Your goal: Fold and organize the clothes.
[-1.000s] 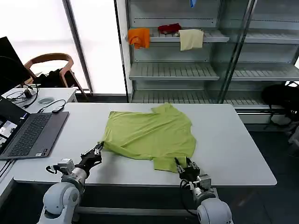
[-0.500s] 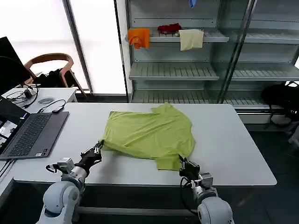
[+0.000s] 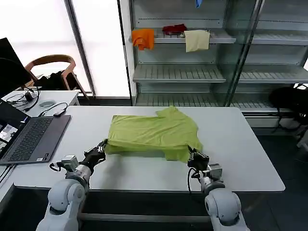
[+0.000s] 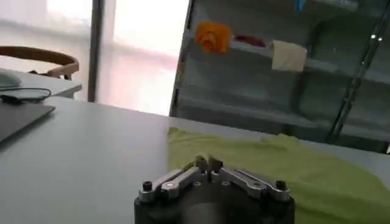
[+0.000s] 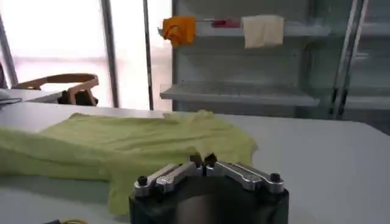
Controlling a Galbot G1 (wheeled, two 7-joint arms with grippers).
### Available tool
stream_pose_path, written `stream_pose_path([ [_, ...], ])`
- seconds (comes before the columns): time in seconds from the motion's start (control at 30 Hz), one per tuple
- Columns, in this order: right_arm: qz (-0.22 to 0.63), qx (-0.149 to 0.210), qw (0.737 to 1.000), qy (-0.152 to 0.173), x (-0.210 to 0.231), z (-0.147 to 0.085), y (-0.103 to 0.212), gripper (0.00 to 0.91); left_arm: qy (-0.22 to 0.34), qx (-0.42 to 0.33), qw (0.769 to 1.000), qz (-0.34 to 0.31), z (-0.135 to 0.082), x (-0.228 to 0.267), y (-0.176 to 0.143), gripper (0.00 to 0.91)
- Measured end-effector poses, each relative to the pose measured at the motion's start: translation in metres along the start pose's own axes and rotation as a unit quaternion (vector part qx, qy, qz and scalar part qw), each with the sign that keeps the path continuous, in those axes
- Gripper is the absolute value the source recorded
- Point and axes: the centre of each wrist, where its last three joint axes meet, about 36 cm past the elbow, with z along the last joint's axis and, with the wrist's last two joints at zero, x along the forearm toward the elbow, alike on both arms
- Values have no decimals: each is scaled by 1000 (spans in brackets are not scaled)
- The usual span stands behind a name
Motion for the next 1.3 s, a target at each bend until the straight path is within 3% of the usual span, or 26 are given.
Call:
stream_pose_path([
  [0.57,11,28,999,12,-61,-7,1,0,12,-24,999,-19,-4,-32,4,10],
  [0.6,11,29,999,13,-64,-7,1,30,13,-25,999,-19,-4,-33,4,10],
  [0.63,12,30,999,14,-67,-8,1,272,14,-27,999,-20,-3,-35,5,20],
  [0.67,13,31,999,15,-70,-8,2,383,16,-28,999,-21,-3,-36,5,10],
  [0.73,15,34,999,17,-76,-9,1,907,17,-29,999,-22,-3,-40,5,10],
  [0.83,18,38,999,20,-85,-9,1,907,19,-31,999,-22,-4,-44,5,20],
  [0.87,19,39,999,20,-88,-9,0,907,20,-32,999,-22,-3,-45,6,161],
  [0.9,21,40,999,21,-91,-10,0,907,21,-33,999,-22,-3,-46,6,443],
  [0.93,22,41,999,21,-93,-10,-1,907,21,-34,999,-21,-3,-47,6,786],
  [0.97,24,42,999,22,-96,-10,-1,907,22,-35,999,-22,-3,-49,6,907],
  [1.3,48,60,997,27,-119,-14,-15,907,16,-45,998,-28,-7,-53,8,907],
])
